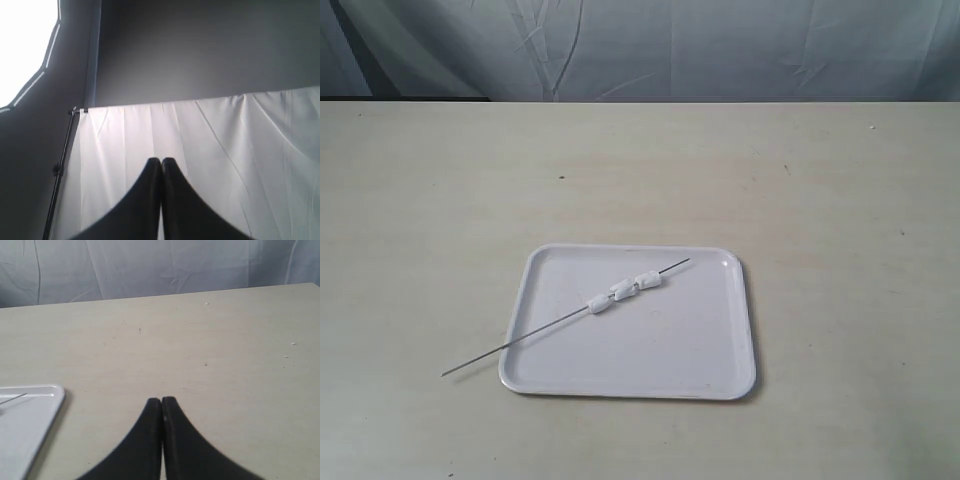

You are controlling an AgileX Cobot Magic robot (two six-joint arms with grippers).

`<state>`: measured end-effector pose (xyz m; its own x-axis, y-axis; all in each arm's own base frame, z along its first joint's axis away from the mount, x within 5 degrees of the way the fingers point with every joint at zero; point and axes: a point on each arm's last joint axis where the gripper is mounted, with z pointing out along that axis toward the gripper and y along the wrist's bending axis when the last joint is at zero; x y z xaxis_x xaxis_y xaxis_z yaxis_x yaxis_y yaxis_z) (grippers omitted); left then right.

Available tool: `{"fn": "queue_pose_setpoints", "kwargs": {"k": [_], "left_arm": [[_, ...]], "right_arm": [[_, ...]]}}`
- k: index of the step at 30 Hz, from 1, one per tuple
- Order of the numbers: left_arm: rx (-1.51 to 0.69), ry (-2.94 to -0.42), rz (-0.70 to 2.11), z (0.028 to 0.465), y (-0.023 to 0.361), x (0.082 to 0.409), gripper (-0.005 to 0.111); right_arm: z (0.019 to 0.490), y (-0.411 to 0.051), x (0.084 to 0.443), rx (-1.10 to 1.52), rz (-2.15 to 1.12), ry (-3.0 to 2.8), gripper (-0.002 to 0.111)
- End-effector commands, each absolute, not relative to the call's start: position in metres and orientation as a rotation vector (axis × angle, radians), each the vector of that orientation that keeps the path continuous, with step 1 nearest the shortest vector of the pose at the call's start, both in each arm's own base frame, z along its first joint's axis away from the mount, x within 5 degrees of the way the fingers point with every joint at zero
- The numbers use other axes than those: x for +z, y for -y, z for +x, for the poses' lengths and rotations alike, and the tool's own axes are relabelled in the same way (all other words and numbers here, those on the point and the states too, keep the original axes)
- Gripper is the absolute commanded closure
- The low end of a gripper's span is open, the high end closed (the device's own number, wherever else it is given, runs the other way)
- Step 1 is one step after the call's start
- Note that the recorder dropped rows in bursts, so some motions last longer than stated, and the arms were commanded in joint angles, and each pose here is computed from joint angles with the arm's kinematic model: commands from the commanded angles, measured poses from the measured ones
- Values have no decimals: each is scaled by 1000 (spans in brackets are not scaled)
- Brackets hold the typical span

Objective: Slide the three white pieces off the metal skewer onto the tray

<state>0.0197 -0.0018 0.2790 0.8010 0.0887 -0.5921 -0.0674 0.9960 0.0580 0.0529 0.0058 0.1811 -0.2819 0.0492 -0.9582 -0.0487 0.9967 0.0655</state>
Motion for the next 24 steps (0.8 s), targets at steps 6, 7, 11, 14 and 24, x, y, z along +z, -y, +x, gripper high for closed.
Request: {"fn": "queue_pose_setpoints", "kwargs": {"k": [6, 7, 11, 14, 24], "left_arm": [[227, -735, 249, 12, 15, 327, 107], [266, -760, 280, 12, 16, 332, 107], [300, -841, 299, 15, 14, 347, 107], [294, -848, 303, 19, 15, 352, 107], [31, -1561, -101, 70, -8, 324, 107]], "right_arm": [[53, -6, 181, 93, -8, -1839, 109], [53, -6, 181, 93, -8, -1841, 109], [53, -6, 181, 93, -8, -1841, 109], [53, -6, 181, 93, -8, -1841, 109], [53, -6, 181, 93, -8, -1841, 109]]}}
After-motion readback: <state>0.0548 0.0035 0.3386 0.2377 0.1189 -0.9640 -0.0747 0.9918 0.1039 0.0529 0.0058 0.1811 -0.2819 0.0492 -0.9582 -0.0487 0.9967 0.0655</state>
